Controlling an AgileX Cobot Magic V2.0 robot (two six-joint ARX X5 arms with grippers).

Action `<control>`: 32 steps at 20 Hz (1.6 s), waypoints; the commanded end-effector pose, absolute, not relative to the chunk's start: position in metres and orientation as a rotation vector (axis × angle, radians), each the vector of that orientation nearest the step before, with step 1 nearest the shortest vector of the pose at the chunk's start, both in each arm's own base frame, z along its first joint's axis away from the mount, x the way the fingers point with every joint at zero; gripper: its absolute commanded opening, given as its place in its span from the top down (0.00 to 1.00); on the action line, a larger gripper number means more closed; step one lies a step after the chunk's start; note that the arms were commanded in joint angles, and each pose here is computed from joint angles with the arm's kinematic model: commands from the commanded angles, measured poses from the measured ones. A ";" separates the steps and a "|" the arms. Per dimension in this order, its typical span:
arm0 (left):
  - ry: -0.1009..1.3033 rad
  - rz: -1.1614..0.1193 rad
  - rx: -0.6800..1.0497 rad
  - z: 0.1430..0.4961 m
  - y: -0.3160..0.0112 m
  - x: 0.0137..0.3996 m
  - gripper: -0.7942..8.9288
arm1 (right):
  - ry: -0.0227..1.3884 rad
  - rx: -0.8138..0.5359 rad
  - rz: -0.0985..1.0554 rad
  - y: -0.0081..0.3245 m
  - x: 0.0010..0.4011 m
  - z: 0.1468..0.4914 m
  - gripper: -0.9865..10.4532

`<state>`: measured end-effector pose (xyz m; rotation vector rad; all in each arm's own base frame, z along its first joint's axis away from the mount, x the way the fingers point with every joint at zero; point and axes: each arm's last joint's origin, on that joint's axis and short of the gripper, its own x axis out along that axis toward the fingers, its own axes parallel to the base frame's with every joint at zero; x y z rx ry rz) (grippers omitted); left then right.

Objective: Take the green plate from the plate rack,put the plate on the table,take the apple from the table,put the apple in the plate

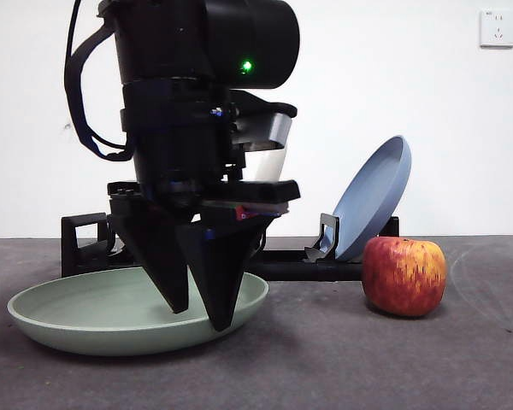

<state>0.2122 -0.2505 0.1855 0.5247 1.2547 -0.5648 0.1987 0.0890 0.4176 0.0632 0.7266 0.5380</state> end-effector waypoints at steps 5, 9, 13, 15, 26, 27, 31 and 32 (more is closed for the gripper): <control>1.029 -0.619 0.399 0.269 -0.228 0.198 0.62 | 0.744 0.045 0.540 0.089 0.198 0.416 0.31; 0.713 -0.727 0.218 0.372 -0.177 0.153 0.62 | 0.808 -0.027 0.512 0.086 0.194 0.410 0.31; 0.430 -0.813 0.100 0.443 -0.107 0.092 0.62 | 0.950 -0.113 0.475 0.080 0.184 0.400 0.31; 0.368 -0.820 0.071 0.457 -0.074 0.064 0.62 | 1.055 -0.131 0.458 0.077 0.176 0.395 0.31; 0.455 -0.916 0.015 0.441 0.011 -0.012 0.62 | 1.234 -0.102 0.429 0.078 0.177 0.307 0.31; 0.455 -0.937 0.012 0.440 0.012 -0.014 0.62 | 1.223 -0.087 0.422 0.080 0.180 0.297 0.31; 0.456 -0.943 0.018 0.434 0.014 -0.016 0.62 | 1.170 -0.051 0.408 0.084 0.192 0.275 0.31; 0.464 -0.942 0.023 0.430 0.014 -0.015 0.62 | 1.158 -0.049 0.408 0.086 0.195 0.272 0.31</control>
